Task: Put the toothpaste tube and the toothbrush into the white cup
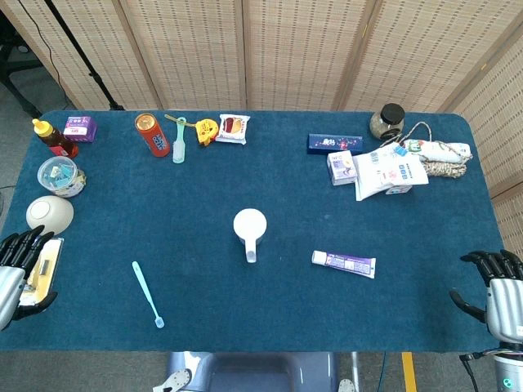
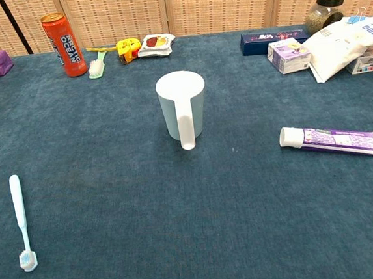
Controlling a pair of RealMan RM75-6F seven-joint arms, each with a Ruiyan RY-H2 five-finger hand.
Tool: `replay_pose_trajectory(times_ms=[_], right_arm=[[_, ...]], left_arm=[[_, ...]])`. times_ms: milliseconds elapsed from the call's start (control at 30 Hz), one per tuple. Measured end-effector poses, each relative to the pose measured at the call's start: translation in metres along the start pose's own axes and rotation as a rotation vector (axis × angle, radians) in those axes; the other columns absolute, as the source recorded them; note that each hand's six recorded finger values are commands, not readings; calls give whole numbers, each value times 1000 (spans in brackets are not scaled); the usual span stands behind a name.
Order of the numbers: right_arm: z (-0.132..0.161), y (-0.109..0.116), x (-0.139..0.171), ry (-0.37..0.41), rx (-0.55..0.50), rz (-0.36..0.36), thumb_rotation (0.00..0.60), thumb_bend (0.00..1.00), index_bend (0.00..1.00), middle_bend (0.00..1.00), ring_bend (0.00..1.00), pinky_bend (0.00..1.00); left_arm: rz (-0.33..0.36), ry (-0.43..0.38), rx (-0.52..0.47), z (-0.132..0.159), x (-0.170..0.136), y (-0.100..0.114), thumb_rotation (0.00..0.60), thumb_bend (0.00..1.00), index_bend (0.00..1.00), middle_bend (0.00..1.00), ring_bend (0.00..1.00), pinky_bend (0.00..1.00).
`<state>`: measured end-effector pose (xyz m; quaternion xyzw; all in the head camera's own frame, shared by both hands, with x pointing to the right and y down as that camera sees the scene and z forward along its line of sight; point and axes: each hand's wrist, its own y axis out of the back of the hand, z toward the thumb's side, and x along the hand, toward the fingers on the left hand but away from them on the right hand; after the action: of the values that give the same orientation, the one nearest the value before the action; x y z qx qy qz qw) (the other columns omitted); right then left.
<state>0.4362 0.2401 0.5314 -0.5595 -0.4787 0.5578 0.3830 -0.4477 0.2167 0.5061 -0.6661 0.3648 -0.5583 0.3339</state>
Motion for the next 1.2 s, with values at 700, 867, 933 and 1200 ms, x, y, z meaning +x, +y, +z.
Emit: replay_pose_trajectory(times_ms=[700,867,933,1200], right_arm=[[67,-42,-37,96,-42,271,600,0,0,0,0,0],[102,-74,-52,124,-64,347,600,0,0,3,0,0],[115,-88,-58,131,-68,370,600,0,0,14,0,2],[145,-128,-73,118,-53,406,600,0,149,180,132,298]], left_arm=[[-10,12,-8,-2,2,0,600,202,0,0,0,0],[-15,19,-13,-4,3,0,600,202,0,0,0,0],[-15,21,-16,-5,4,1,600,202,0,0,0,0],[-19,27,-22,-9,5,2,600,202,0,0,0,0]])
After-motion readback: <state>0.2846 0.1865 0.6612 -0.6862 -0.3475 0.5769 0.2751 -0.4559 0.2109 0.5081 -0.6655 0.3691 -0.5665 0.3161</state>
